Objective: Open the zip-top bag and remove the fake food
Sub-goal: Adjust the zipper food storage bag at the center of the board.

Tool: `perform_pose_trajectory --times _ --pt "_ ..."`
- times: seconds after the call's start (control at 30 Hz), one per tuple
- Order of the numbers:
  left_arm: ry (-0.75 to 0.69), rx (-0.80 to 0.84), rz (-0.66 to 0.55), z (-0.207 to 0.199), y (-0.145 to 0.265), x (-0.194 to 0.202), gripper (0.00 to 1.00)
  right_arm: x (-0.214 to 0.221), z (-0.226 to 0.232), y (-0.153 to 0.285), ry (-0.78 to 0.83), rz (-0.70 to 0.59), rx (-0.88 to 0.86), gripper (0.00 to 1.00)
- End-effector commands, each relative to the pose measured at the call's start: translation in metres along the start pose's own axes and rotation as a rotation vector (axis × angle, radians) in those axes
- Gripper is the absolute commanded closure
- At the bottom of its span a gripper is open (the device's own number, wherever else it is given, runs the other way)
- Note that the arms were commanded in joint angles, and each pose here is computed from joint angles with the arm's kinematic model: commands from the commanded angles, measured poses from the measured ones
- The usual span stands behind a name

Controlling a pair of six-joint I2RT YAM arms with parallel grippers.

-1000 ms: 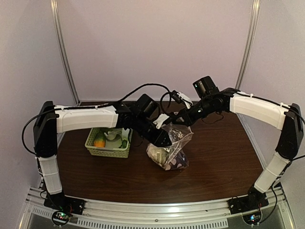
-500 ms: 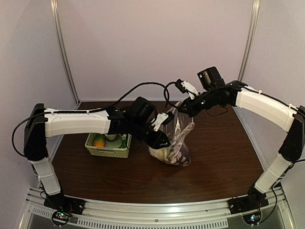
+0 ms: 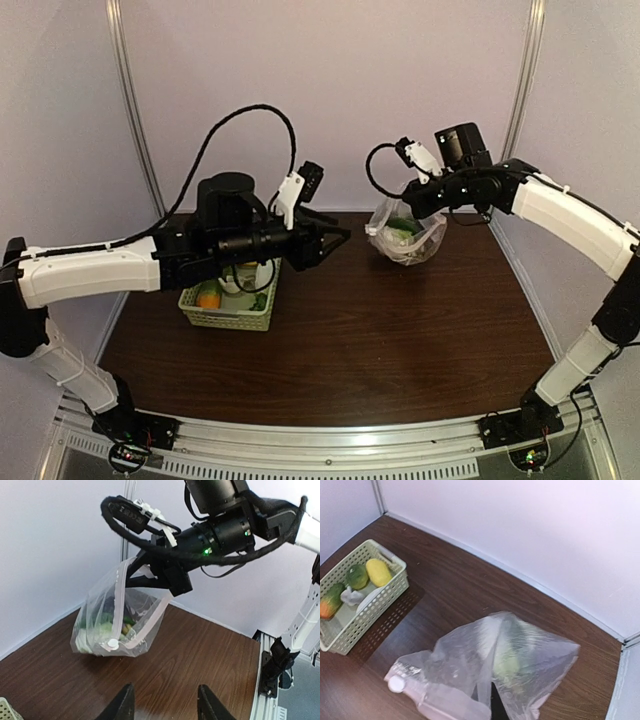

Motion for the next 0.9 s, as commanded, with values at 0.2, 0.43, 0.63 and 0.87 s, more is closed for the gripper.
perform_pose_trajectory --times 0.2,0.43,0.63,0.87 --pt "0.124 0.014 0.133 0.001 -0.006 0.08 0.62 0.078 0.091 -0.026 0.039 0.19 -0.539 1.0" --pt "0.151 -0.018 0.191 0.007 -0.03 0.11 0.62 0.07 0.095 -0.029 0.046 0.173 -0.571 1.0" --pt "0.163 -0.023 0.241 0.019 -0.06 0.132 0.62 0.082 0.097 -0.03 0.044 0.18 -0.602 1.0" --pt "0.281 -0.112 0.164 0.055 -0.079 0.151 0.61 0.087 0.097 -0.024 0.038 0.175 -0.625 1.0"
Point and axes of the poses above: each gripper's point midway between its finger pads, its own y axis back along the fingers, its own z axis along the line the jaws close on, x = y × z, the point moved 8 cm from there along y, back along the fingers, and after that the axes turned 5 degrees about -y, right-handed, at the moved point
